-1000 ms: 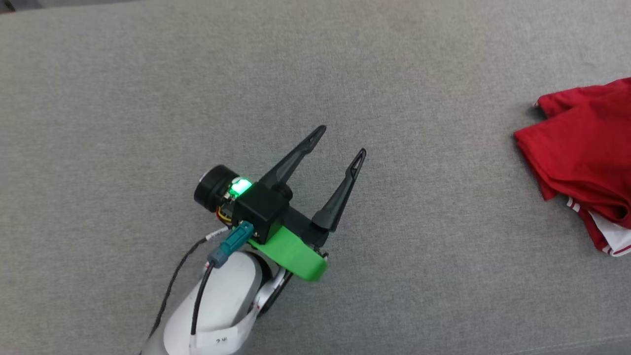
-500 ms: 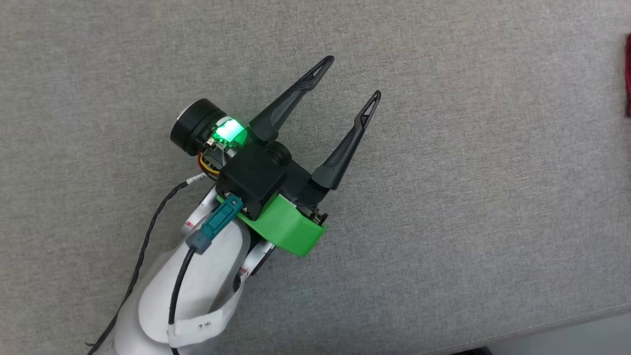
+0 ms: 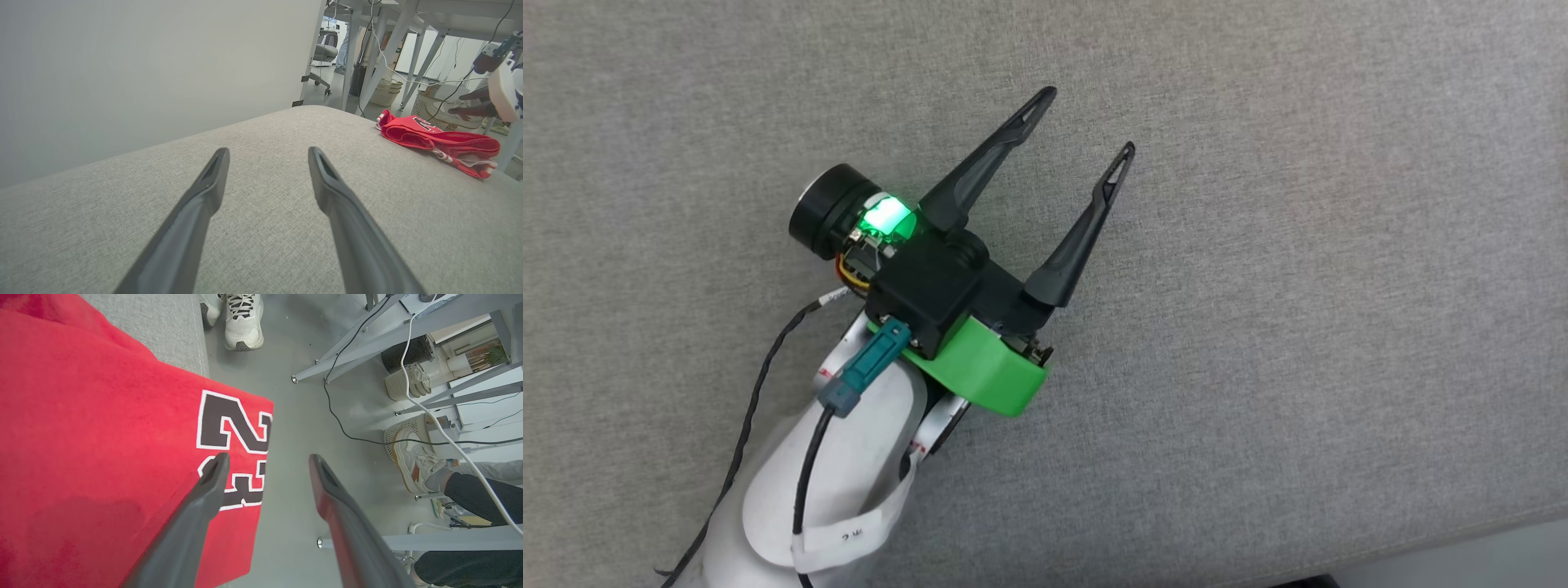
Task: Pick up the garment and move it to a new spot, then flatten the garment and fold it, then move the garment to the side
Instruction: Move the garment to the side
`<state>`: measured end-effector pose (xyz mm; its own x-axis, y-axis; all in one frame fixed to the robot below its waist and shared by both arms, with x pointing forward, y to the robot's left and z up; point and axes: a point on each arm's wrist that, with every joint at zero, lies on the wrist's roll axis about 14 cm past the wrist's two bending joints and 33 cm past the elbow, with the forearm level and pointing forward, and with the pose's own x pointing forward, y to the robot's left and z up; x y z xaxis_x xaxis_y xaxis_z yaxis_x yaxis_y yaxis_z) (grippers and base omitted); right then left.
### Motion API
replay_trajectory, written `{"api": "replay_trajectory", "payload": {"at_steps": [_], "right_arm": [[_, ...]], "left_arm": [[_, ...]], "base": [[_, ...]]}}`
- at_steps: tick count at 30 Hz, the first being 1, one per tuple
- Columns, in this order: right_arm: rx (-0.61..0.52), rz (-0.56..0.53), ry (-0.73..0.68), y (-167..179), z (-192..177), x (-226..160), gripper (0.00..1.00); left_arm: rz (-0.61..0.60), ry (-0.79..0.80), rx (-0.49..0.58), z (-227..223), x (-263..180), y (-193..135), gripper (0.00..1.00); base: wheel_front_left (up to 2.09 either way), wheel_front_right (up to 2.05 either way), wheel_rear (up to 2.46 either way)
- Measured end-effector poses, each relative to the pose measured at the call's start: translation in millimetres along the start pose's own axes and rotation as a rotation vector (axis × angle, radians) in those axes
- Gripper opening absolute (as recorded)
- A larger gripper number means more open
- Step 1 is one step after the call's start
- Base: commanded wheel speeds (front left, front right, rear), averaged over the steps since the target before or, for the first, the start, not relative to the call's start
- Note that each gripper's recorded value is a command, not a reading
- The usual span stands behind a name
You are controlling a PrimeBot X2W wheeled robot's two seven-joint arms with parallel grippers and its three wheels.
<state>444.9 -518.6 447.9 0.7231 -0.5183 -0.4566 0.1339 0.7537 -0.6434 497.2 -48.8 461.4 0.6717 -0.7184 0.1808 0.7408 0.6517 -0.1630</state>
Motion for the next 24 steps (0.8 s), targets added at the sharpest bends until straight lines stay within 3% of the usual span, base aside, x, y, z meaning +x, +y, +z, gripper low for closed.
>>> {"api": "replay_trajectory", "payload": {"at_steps": [6, 10, 18, 24], "right_arm": [[0.037, 0.02, -0.151, -1, 40, -12, 1.0], [0.113, 0.072, -0.318, 11, 88, -29, 1.0], [0.29, 0.264, -0.662, 59, 183, -106, 1.0], [0.468, 0.339, -0.792, 79, 198, -160, 1.0]], "left_arm": [[0.068, 0.006, 0.008, 11, -13, 8, 1.0], [0.153, 0.033, -0.001, 15, -32, 17, 1.0], [0.351, 0.019, 0.008, 48, -83, 37, 1.0], [0.438, -0.029, 0.029, 78, -117, 37, 1.0]], "base": [[0.0, 0.0, 0.0], [0.0, 0.0, 0.0], [0.0, 0.0, 0.0], [0.0, 0.0, 0.0]]}}
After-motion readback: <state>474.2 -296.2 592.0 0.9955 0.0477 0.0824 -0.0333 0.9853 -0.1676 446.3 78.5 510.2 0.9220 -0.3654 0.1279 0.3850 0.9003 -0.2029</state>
